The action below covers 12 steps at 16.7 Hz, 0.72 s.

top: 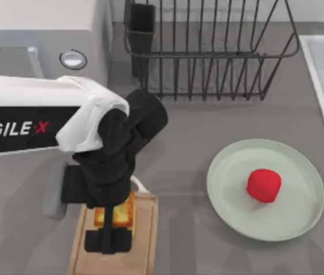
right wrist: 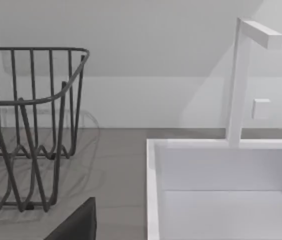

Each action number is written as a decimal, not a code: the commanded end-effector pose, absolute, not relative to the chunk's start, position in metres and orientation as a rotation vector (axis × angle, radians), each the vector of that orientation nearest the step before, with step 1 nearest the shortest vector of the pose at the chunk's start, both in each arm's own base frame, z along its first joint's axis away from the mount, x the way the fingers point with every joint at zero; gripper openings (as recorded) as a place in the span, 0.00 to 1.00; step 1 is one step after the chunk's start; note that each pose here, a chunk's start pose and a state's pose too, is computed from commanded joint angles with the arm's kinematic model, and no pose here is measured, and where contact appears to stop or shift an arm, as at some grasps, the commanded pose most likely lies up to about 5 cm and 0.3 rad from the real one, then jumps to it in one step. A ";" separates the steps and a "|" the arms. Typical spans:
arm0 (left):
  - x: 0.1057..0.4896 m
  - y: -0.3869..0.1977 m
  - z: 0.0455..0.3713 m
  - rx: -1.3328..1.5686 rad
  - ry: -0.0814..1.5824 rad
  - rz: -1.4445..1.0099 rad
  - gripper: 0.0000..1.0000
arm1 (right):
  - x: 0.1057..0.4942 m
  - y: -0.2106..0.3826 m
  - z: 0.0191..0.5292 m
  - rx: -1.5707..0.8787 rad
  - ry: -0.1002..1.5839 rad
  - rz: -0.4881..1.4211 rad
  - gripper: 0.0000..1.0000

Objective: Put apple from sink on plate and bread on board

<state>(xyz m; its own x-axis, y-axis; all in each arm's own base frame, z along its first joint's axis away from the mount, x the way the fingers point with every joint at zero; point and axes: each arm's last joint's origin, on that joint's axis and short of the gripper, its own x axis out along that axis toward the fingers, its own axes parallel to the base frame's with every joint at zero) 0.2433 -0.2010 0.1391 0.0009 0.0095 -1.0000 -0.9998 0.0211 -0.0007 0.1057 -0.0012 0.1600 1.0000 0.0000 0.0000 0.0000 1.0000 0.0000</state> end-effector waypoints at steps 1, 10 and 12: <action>0.243 -0.201 0.139 -1.187 1.212 1.198 1.00 | 0.106 -0.001 0.160 0.000 0.000 0.000 1.00; 0.246 -0.190 0.163 -1.234 1.219 1.043 1.00 | 0.106 -0.001 0.160 0.000 0.000 0.000 1.00; 0.246 -0.177 0.184 -1.254 1.212 0.888 1.00 | 0.106 -0.001 0.160 0.000 0.000 0.000 1.00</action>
